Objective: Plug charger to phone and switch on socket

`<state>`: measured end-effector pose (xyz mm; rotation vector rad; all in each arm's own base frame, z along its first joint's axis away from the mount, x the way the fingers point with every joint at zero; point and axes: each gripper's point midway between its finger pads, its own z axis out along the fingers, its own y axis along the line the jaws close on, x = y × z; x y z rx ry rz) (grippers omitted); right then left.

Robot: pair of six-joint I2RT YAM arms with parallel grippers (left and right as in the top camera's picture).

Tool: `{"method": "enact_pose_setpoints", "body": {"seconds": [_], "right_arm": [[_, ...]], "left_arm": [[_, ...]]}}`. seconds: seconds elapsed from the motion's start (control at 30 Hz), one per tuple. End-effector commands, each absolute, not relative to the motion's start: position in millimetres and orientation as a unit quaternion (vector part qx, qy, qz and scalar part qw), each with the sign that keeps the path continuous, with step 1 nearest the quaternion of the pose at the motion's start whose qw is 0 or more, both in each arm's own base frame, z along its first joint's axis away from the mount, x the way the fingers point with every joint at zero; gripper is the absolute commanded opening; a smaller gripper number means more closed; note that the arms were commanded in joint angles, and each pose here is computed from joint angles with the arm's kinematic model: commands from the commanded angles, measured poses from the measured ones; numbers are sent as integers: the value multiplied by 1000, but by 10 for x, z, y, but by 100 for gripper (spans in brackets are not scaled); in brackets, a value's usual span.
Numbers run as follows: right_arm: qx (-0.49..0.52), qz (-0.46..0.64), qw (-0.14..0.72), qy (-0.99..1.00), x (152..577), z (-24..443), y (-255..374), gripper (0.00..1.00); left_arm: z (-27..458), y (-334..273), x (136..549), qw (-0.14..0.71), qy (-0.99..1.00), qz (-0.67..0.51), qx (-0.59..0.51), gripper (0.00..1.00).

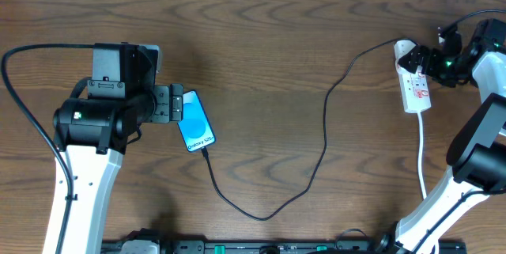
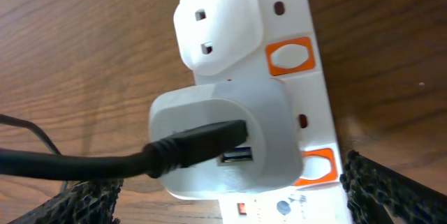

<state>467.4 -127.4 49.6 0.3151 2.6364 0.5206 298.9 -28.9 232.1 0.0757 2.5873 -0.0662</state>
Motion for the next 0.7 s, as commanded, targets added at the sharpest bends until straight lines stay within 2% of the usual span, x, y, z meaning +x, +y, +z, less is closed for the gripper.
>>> {"method": "enact_pose_setpoints", "body": {"seconds": [0.0,0.67], "right_arm": [[119,208,208,948,4680,471,-1143,99],[128,215,197,948,4663,451,-1065,99]], "left_arm": [[2377,-286,3010,280,959,-21,33,91],[2377,-286,3010,280,959,-21,33,91]]}}
